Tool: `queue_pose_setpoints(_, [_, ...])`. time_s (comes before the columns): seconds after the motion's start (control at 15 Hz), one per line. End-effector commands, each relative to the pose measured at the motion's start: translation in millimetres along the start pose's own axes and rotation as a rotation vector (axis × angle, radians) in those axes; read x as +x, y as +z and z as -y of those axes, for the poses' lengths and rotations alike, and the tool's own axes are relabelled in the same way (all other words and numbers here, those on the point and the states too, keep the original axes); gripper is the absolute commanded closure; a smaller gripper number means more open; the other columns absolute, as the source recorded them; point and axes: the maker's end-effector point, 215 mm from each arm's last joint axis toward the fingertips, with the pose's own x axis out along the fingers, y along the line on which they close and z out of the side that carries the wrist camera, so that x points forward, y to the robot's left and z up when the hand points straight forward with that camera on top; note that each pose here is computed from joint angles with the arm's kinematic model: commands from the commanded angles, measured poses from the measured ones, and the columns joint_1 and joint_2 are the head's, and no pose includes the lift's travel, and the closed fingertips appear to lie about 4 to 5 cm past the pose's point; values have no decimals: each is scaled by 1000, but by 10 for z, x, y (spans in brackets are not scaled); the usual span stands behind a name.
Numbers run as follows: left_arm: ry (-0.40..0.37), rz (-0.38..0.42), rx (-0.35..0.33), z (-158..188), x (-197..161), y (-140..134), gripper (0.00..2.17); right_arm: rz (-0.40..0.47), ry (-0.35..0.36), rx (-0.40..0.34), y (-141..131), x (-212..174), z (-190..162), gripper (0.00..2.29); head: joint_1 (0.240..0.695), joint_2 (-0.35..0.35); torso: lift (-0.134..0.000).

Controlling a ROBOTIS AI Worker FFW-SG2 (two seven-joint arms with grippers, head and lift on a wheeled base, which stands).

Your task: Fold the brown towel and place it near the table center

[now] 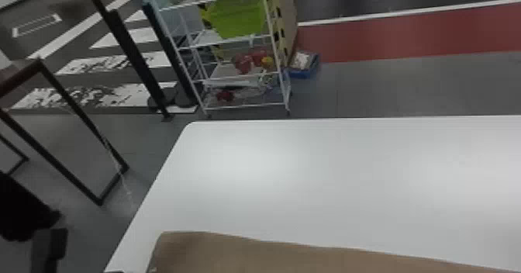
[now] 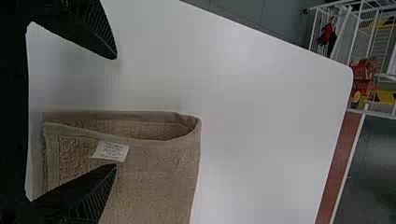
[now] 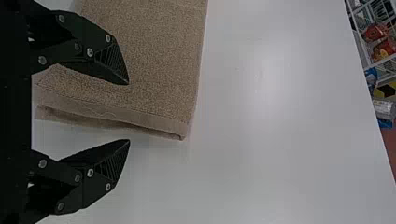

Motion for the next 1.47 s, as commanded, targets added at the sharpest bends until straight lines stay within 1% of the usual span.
queue_pose_setpoints(0.0, [23,-10,25,-33,21,0,49,8,12,13,-33,-36,-1,60,695,337,-122])
queue_pose_setpoints(0.13, [25,-17,32,-19,62,-14,49,14,14,27,-54,-62,22,63,695,343,-122])
queue_pose_setpoints(0.27, [34,-32,58,-18,139,-42,49,16,16,33,-70,-76,31,66,695,339,-122])
queue_pose_setpoints(0.4, [34,-42,58,-20,196,-65,49,19,13,38,-75,-91,50,66,695,331,-122])
queue_pose_setpoints(0.6, [41,-50,64,-31,276,-55,73,68,4,56,14,-248,124,66,695,321,-122])
queue_pose_setpoints(0.73, [21,-52,65,34,319,-49,171,112,2,71,83,-369,164,56,695,305,-122])
queue_pose_setpoints(0.8, [8,-53,65,70,349,-44,255,122,-6,73,97,-404,187,53,695,278,-122])
queue_pose_setpoints(0.87, [-7,-58,61,99,370,-56,272,124,-8,76,97,-415,194,49,695,262,-122])
queue_pose_setpoints(0.93, [-20,-64,63,132,390,-62,350,125,-11,77,98,-423,204,49,695,249,-122])
queue_pose_setpoints(1.0, [-38,-67,64,158,401,-55,498,128,-11,79,95,-424,211,49,695,235,-122])
queue_pose_setpoints(1.07, [-57,-67,65,181,413,-32,721,133,-4,78,106,-432,203,49,695,221,-122])
queue_pose_setpoints(1.13, [-67,-68,65,176,414,-13,1173,135,-1,79,110,-435,199,49,695,210,-122])
queue_pose_setpoints(1.2, [-73,-70,66,159,410,-2,1669,136,1,79,111,-434,195,49,695,198,-122])
queue_pose_setpoints(1.27, [-71,-69,64,144,398,3,2013,135,1,81,104,-430,198,49,695,198,-122])
queue_pose_setpoints(1.4, [-78,-58,59,124,336,32,2030,135,2,86,96,-424,202,49,695,204,-122])
